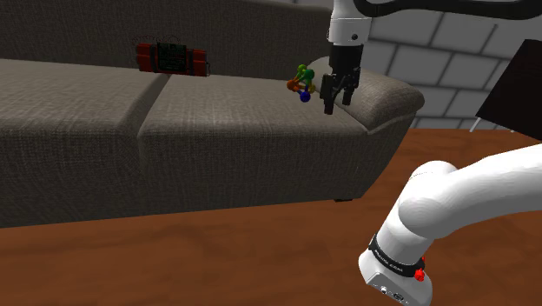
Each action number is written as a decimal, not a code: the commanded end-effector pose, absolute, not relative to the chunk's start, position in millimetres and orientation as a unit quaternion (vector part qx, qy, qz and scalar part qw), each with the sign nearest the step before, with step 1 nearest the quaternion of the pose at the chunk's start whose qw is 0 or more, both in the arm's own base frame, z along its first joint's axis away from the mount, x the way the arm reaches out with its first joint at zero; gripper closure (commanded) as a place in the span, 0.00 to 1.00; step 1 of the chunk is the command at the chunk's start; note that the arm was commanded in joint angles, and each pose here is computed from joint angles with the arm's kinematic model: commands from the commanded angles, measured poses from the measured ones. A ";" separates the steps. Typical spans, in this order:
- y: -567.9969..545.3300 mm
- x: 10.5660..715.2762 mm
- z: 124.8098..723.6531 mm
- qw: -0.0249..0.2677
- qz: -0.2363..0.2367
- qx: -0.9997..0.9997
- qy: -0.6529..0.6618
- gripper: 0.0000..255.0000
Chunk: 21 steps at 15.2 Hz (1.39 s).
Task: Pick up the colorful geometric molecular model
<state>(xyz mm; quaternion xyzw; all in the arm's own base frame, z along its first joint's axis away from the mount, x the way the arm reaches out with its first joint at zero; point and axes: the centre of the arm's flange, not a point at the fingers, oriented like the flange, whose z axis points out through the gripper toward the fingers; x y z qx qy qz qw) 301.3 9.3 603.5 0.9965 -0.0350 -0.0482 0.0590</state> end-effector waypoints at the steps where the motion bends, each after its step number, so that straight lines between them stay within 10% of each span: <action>1: 9.3 301.3 603.5 0.059 -0.048 0.996 -0.035 0.00; 21: -140.3 515.3 670.0 0.083 -0.090 0.988 -0.093 0.00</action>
